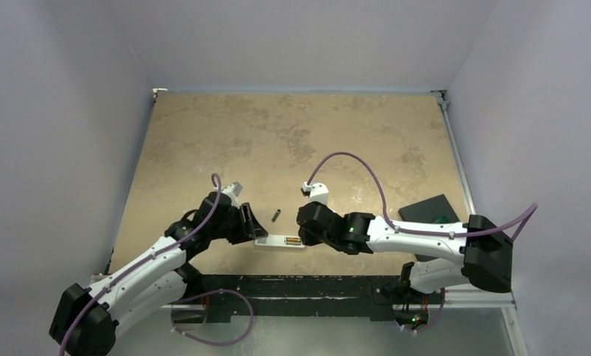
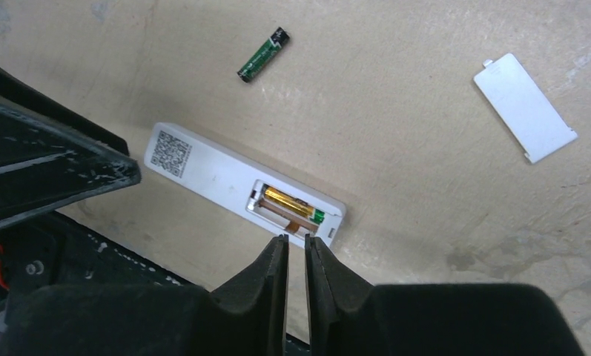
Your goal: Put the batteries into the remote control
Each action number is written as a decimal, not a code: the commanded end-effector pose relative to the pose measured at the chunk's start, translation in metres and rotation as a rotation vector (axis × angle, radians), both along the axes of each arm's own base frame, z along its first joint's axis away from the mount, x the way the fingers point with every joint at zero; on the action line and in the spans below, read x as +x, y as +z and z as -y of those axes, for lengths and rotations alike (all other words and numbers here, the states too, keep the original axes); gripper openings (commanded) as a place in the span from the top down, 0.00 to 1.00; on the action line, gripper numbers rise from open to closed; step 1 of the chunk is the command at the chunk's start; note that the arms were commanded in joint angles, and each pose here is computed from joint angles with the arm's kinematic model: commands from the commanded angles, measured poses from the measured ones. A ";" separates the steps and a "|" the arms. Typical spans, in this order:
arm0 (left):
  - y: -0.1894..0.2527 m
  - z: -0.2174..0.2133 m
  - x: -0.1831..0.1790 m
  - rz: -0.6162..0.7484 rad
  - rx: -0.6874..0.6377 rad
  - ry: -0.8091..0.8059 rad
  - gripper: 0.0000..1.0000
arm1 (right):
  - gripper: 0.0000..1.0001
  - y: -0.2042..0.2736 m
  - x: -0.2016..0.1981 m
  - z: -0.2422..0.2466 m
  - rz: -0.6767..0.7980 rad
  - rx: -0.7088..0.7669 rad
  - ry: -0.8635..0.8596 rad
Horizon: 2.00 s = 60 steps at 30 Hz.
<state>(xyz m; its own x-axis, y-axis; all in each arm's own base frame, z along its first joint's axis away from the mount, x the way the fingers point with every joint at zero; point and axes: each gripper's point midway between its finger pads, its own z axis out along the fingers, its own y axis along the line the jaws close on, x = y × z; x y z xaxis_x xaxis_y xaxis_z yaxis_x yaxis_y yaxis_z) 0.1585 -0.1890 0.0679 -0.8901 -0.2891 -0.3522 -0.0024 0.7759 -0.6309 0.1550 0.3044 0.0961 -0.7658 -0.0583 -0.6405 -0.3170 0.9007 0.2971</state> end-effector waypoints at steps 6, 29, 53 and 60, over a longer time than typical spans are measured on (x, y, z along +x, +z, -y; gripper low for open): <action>0.019 0.018 -0.020 -0.051 -0.153 -0.052 0.53 | 0.78 0.002 0.016 0.016 0.076 -0.057 0.004; -0.026 0.021 -0.035 -0.158 -0.222 -0.012 0.46 | 0.73 -0.004 0.057 -0.021 0.090 -0.114 0.096; -0.032 0.007 -0.035 -0.116 -0.135 -0.006 0.45 | 0.46 -0.034 0.087 -0.079 0.007 -0.108 0.037; -0.033 0.006 -0.036 -0.113 -0.131 -0.011 0.45 | 0.47 -0.037 0.096 -0.083 -0.001 -0.096 -0.013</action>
<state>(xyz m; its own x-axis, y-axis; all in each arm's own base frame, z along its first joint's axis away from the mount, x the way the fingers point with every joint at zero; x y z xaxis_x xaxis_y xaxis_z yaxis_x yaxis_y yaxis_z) 0.1203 -0.1940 0.0319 -0.9261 -0.3314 -0.1802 -0.1032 0.6821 -0.7240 0.2346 0.3734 0.0352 -0.7813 -0.2038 -0.5899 -0.3553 0.9223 0.1520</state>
